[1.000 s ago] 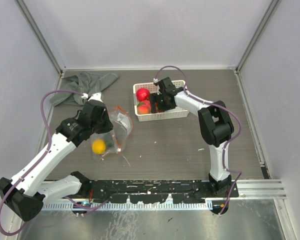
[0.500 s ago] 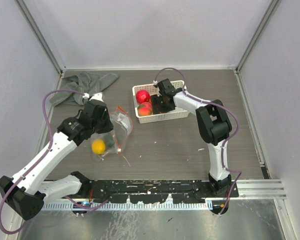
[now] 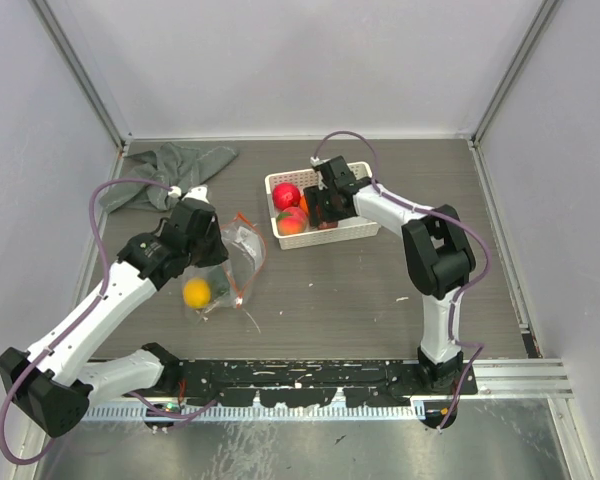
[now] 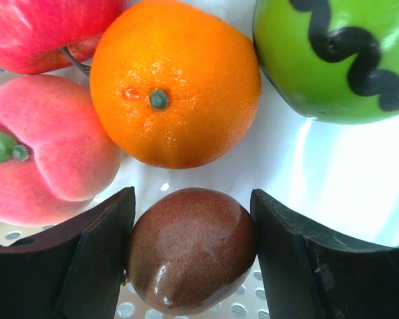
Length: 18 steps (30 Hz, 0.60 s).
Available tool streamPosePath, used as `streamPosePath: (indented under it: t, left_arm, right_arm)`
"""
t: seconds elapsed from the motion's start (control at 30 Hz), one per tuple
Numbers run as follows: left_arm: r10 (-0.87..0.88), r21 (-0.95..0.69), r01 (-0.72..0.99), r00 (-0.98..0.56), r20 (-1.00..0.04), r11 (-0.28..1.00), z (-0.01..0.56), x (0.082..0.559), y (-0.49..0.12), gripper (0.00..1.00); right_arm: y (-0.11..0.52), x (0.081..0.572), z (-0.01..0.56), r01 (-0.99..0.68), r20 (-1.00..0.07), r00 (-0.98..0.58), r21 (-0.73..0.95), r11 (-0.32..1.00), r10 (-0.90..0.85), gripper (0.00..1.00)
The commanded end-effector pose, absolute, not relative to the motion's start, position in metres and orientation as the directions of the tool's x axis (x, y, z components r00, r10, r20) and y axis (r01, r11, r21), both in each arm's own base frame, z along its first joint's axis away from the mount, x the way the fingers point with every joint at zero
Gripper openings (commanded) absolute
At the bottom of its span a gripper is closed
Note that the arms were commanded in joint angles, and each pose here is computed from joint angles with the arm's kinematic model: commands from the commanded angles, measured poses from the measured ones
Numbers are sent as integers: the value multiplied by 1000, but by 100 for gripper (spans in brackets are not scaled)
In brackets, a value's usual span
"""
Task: Place the food in the zip-top bag and seal the zipper
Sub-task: Pick up the fake fruit from the bin.
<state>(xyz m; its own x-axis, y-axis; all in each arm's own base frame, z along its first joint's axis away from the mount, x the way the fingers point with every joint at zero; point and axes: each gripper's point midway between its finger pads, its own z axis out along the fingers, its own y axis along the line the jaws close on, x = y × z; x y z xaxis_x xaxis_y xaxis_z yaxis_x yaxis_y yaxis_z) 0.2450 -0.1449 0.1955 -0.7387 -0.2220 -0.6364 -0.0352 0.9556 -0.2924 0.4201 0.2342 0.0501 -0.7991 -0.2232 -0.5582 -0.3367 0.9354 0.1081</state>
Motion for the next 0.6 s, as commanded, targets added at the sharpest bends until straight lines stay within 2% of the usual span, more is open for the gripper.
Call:
streamPosePath:
  t: [0.0,0.3,0.57]
  left_arm:
    - [-236,-320,-23,-725,-647,947,204,251,-150,0]
    - [-240,-326,-20,-719,-652,945,206,252,-151,0]
    - [-238,-325,-16,-717,-656,946,209,252,-150,0]
  right_arm:
    - [237,435,99,-322,-683,-714,122,939,-156,45]
    - [241,430,146,-345,-775,-625,167,924,-93,42]
    - [262,400,215,-466,-876,-481,215,858,-42,42]
